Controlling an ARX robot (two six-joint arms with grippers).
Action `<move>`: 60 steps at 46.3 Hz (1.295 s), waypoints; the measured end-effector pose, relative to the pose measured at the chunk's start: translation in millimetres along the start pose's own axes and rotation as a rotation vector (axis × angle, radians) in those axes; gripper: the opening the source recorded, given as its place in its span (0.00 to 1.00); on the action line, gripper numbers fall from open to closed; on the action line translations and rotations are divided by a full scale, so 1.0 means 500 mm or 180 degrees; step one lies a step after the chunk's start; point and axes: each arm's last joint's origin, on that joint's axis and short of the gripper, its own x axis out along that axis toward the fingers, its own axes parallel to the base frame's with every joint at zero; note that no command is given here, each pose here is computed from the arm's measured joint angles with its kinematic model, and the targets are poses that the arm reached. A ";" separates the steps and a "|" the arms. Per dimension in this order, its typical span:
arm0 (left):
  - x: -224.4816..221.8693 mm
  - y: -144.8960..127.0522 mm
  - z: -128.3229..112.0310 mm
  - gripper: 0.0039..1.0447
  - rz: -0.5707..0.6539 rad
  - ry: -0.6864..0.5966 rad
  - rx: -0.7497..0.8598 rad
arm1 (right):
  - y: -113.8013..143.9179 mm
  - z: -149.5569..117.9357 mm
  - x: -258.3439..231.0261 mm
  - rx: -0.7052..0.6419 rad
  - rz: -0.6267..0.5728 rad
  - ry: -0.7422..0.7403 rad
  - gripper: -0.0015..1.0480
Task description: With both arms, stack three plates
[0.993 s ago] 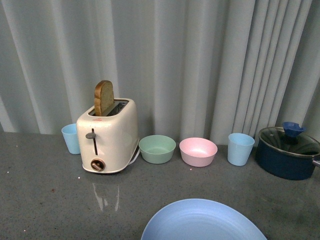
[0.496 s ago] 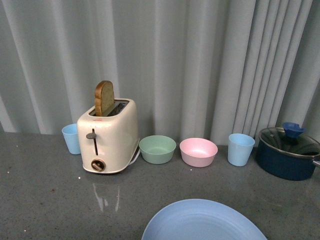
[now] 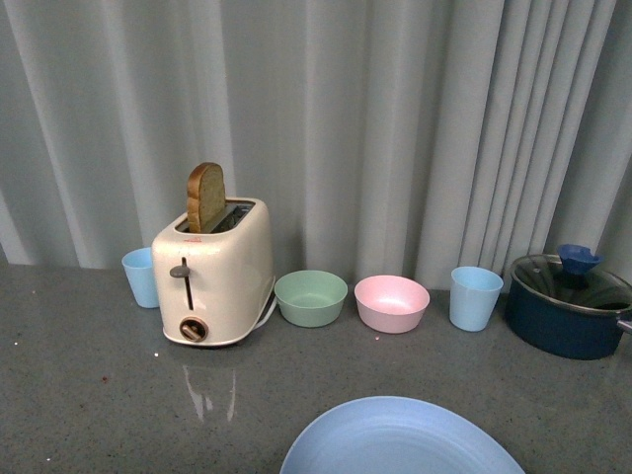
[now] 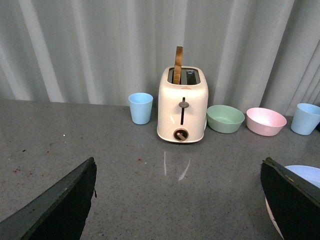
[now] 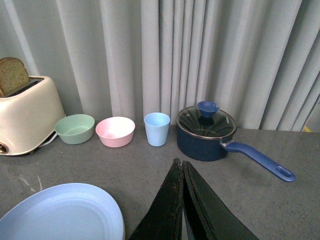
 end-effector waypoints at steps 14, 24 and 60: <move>0.000 0.000 0.000 0.94 0.0001 0.0000 0.0000 | 0.000 -0.030 -0.014 0.0000 0.0001 -0.0026 0.03; 0.000 0.000 0.000 0.94 0.0001 0.0000 0.0000 | 0.001 -0.045 -0.023 0.0000 0.0001 -0.0039 0.03; 0.000 0.000 0.000 0.94 0.0001 -0.0001 0.0000 | 0.001 -0.075 -0.050 0.0000 0.0001 -0.0046 0.15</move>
